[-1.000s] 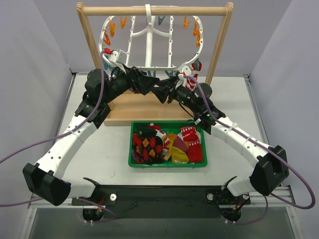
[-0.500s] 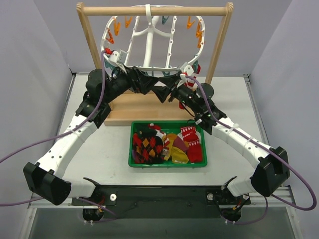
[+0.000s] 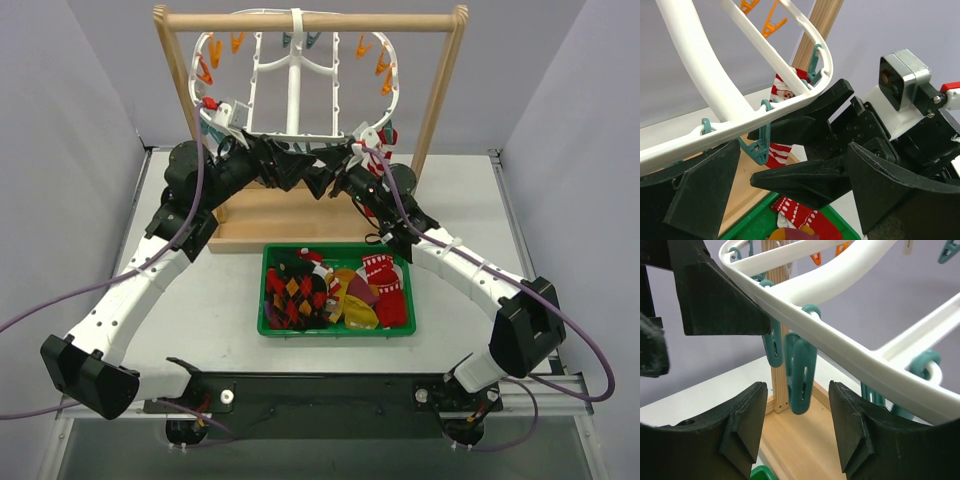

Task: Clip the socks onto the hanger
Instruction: Open the clamp at the hanger.

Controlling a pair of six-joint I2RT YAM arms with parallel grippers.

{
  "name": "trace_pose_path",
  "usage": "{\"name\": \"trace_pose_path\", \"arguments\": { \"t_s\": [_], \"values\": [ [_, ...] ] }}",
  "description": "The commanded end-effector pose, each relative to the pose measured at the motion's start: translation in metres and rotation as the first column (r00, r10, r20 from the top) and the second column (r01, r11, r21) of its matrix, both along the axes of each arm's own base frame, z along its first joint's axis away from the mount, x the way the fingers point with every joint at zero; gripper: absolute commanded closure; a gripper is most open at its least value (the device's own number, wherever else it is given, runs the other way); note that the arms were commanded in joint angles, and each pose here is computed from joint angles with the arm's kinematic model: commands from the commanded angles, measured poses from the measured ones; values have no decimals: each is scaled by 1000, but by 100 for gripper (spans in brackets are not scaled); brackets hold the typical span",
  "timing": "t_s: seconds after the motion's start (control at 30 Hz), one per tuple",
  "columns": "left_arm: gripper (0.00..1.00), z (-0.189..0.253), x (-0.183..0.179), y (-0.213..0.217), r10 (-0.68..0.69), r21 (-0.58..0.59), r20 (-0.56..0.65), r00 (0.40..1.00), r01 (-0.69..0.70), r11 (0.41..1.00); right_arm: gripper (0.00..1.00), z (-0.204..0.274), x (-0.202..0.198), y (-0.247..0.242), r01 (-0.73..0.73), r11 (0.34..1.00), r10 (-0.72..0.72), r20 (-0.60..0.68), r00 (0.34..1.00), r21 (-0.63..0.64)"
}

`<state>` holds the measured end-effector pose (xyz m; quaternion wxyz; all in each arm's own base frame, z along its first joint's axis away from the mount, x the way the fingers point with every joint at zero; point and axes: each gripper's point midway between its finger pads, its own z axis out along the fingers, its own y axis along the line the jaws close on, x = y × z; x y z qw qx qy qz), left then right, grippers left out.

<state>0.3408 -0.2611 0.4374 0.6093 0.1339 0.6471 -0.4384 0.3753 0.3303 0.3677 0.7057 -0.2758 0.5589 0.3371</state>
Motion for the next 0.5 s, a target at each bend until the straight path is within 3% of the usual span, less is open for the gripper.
{"name": "trace_pose_path", "arguments": {
  "t_s": [0.0, 0.17, 0.3, 0.47],
  "values": [
    [3, 21, -10, 7, 11, -28, 59, 998, -10, 1000, 48, 65, 0, -6, -5, 992, -18, 172, 985, 127],
    [3, 21, -12, 8, 10, -25, 57, 998, -9, 1000, 52, 68, -2, -4, -48, 987, 21, 172, 985, 156],
    [3, 20, -12, 10, 17, -21, 60, 998, -16, 1000, 70, 68, -4, -3, -67, 985, 41, 164, 986, 157],
    [3, 20, -12, 11, 20, -22, 59, 998, -19, 1000, 85, 68, -9, -2, -85, 985, 62, 155, 986, 150]
  ]
}}
